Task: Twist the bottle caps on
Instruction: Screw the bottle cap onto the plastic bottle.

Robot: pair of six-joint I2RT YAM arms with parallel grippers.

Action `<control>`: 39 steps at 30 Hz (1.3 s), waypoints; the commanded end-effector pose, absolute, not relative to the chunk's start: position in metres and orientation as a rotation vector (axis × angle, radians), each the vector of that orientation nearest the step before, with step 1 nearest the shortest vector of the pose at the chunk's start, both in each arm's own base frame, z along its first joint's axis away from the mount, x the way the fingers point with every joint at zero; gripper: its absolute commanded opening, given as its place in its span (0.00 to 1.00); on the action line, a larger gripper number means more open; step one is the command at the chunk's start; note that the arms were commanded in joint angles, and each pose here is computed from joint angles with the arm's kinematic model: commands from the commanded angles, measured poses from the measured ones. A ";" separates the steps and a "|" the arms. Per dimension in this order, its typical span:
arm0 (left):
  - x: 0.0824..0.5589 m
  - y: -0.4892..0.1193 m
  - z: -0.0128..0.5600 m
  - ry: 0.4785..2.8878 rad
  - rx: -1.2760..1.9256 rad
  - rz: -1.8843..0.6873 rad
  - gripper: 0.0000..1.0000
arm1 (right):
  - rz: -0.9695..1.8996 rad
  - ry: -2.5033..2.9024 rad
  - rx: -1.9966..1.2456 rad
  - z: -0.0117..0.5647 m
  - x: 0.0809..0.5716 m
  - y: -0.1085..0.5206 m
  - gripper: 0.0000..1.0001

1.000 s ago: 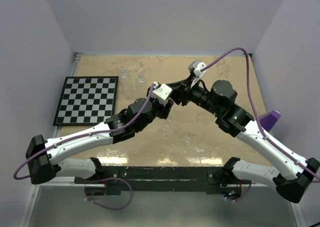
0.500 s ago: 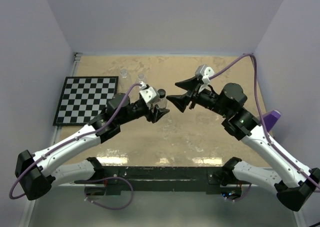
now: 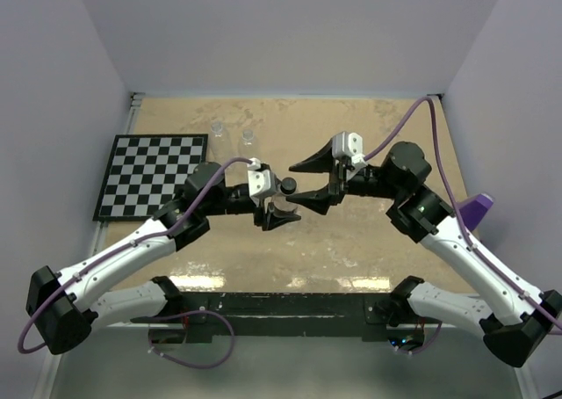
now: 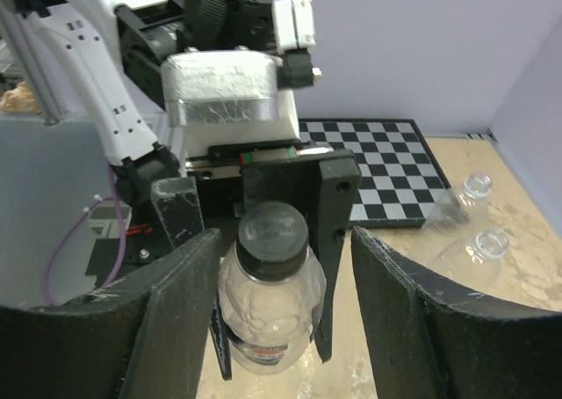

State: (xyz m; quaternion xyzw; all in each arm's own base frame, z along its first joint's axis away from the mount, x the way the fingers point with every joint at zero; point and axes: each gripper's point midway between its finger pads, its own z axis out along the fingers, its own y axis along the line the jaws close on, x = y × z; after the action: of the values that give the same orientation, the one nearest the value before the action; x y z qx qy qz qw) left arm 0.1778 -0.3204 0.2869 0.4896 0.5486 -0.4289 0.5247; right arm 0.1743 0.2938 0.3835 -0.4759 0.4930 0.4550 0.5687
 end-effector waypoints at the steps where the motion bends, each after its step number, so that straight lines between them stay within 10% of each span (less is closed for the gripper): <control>1: 0.169 -0.327 0.309 1.183 1.238 -1.063 0.00 | 1.101 0.994 -1.206 0.413 0.155 0.295 0.63; 15: 0.169 -0.328 0.313 1.172 1.253 -1.056 0.00 | 1.137 1.037 -1.238 0.405 0.159 0.302 0.50; 23: 0.175 -0.326 0.313 1.196 1.240 -1.027 0.00 | 1.117 1.072 -1.217 0.406 0.166 0.303 0.01; 39: 0.238 -0.313 0.325 1.495 0.733 -0.571 0.00 | 0.883 1.460 -0.702 0.385 0.244 0.287 0.00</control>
State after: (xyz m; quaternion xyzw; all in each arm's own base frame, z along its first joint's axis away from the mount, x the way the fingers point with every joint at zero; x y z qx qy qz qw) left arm 0.2115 -0.3221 0.2888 0.4234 0.6286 -0.3094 0.5743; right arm 0.2004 0.2984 0.3875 -0.4204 0.5563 0.4408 0.5653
